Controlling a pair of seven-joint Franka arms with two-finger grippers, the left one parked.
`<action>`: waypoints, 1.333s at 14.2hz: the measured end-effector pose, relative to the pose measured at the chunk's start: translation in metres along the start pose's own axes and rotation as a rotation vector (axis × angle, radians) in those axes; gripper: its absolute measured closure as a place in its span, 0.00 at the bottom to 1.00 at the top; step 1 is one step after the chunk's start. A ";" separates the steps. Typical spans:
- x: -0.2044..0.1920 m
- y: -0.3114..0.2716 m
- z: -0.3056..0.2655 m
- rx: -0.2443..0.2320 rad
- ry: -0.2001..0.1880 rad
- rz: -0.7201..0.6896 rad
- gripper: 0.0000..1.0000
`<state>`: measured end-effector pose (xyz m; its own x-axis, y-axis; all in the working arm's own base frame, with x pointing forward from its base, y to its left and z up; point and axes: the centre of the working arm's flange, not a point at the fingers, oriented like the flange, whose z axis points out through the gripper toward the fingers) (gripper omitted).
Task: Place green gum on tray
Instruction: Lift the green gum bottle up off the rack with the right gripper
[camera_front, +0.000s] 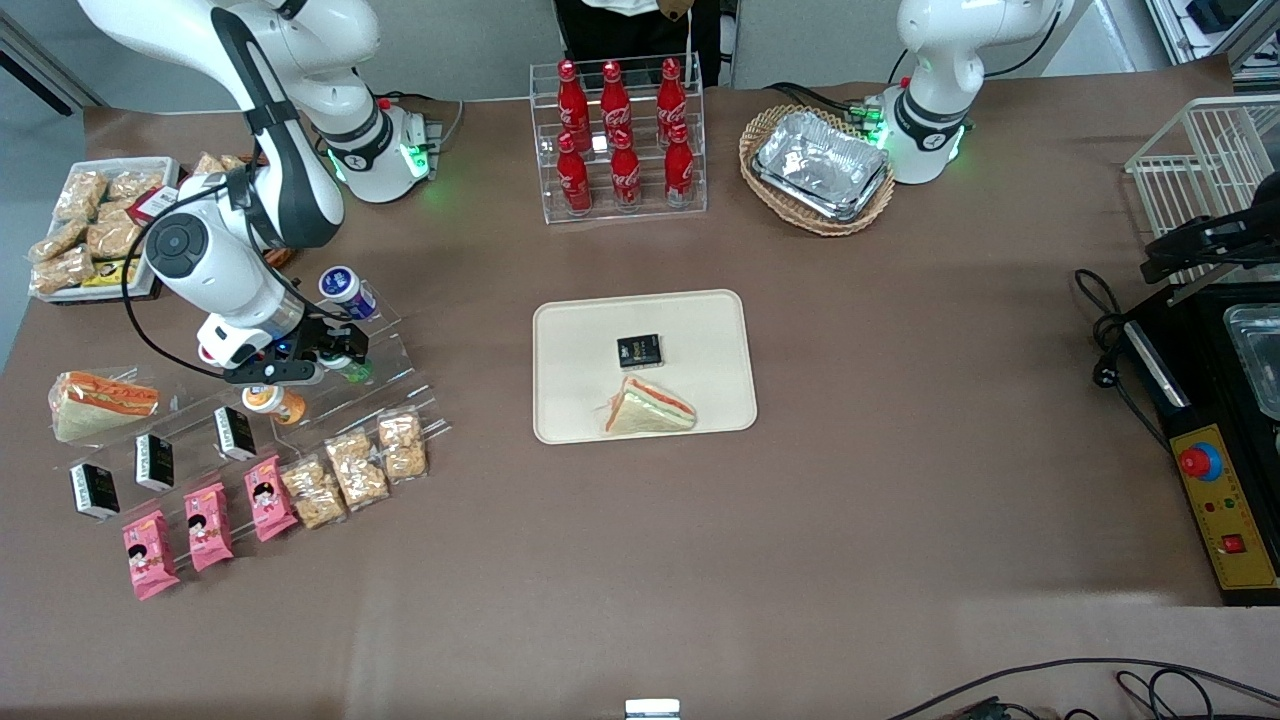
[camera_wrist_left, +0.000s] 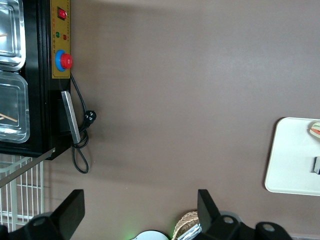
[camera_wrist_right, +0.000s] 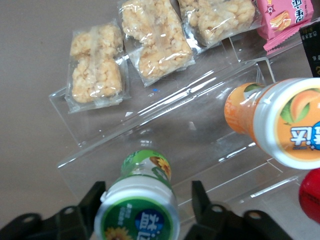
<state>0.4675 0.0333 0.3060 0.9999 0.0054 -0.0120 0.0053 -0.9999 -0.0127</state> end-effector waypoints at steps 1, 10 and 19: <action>0.001 0.000 -0.002 0.000 0.005 -0.005 0.35; 0.053 0.002 -0.160 0.006 -0.085 -0.054 0.42; 0.073 -0.027 -0.278 0.095 -0.189 -0.010 0.42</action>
<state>0.5434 0.0569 0.5838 0.9798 0.0268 -0.1981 0.0054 -0.9942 -0.1076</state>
